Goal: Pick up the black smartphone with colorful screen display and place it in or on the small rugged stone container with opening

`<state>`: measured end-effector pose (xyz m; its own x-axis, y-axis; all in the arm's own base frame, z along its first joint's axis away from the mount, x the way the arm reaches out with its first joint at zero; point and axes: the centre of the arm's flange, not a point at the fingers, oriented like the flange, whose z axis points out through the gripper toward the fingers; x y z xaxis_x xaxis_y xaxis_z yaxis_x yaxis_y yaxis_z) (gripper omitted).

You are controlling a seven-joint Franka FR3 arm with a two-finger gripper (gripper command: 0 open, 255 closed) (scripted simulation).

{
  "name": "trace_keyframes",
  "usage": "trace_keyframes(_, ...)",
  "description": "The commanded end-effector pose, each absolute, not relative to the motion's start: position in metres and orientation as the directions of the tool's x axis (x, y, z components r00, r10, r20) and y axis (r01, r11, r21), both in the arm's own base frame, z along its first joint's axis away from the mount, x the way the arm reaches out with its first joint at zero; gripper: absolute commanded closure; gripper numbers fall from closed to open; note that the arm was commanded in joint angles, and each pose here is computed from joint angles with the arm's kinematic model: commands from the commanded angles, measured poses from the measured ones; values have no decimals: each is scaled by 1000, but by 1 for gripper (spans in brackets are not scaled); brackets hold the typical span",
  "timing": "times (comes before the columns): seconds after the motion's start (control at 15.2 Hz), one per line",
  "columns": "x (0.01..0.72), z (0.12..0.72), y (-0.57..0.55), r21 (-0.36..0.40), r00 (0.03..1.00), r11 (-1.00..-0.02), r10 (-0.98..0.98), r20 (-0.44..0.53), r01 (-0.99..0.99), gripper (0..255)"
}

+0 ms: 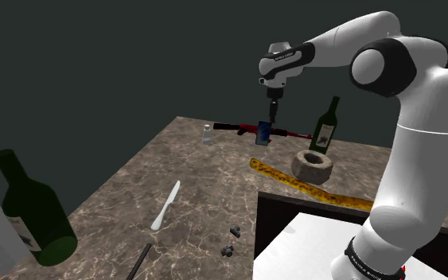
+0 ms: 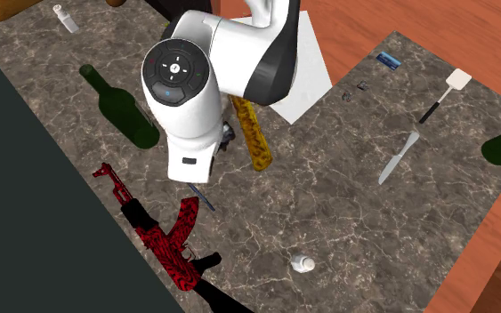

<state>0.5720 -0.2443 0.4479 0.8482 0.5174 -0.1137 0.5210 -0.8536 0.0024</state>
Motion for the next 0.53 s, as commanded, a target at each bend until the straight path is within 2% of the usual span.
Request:
trace_keyframes(0.0,596,439,-256,3,832,-837,543,-115,547,0)
trace_keyframes(0.26,636,424,-277,5,802,-807,586,-117,591,0)
trace_keyframes(0.46,635,408,-279,5,802,-807,586,-117,591,0)
